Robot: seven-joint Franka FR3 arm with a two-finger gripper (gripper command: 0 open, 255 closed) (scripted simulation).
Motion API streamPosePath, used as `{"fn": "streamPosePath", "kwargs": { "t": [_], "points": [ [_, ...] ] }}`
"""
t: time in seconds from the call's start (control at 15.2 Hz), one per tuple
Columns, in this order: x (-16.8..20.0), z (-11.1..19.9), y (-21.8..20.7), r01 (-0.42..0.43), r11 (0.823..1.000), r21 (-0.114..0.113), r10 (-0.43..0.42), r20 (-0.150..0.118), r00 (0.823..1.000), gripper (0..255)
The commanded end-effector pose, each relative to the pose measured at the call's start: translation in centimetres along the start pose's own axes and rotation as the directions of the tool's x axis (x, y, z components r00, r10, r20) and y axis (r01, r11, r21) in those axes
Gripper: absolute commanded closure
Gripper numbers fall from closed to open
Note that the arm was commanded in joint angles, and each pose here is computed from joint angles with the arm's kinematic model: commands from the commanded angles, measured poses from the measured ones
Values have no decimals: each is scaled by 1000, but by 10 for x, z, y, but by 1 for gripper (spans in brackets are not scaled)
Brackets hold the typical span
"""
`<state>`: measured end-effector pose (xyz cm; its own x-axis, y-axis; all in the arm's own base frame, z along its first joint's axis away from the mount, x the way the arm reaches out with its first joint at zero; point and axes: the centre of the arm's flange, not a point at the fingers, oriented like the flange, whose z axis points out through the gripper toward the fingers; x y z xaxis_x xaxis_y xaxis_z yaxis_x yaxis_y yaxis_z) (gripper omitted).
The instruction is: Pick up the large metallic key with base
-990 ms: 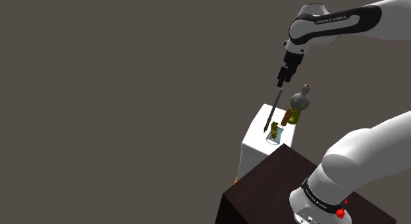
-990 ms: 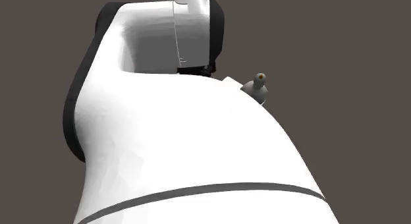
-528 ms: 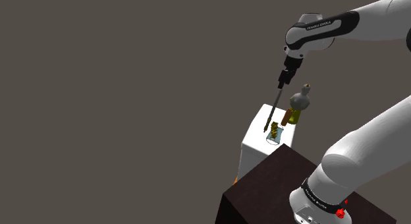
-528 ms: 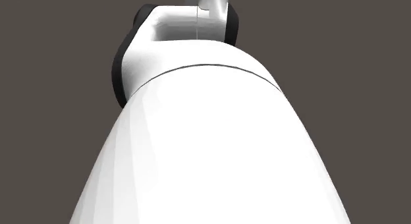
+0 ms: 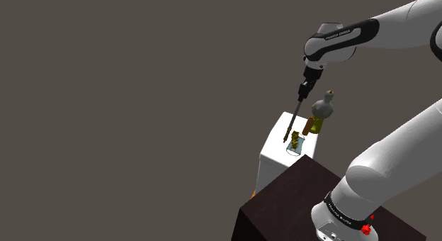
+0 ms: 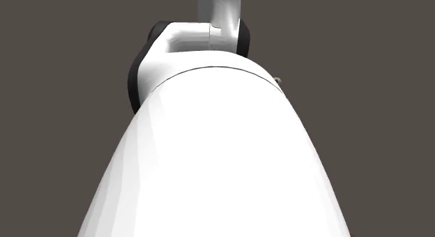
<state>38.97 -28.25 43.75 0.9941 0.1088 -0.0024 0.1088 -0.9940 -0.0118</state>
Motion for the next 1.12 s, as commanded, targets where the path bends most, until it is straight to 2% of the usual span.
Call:
{"fn": "streamPosePath", "kwargs": {
  "t": [0.0, 0.46, 1.06],
  "points": [
    [0, 1, 0, 0, 1000, 0, 0, 0, 1000, 255],
    [0, 0, 0, 0, 1000, 0, 0, 0, 1000, 255],
    [0, -47, 0, 0, 1000, 0, 0, 0, 1000, 255]
  ]
}}
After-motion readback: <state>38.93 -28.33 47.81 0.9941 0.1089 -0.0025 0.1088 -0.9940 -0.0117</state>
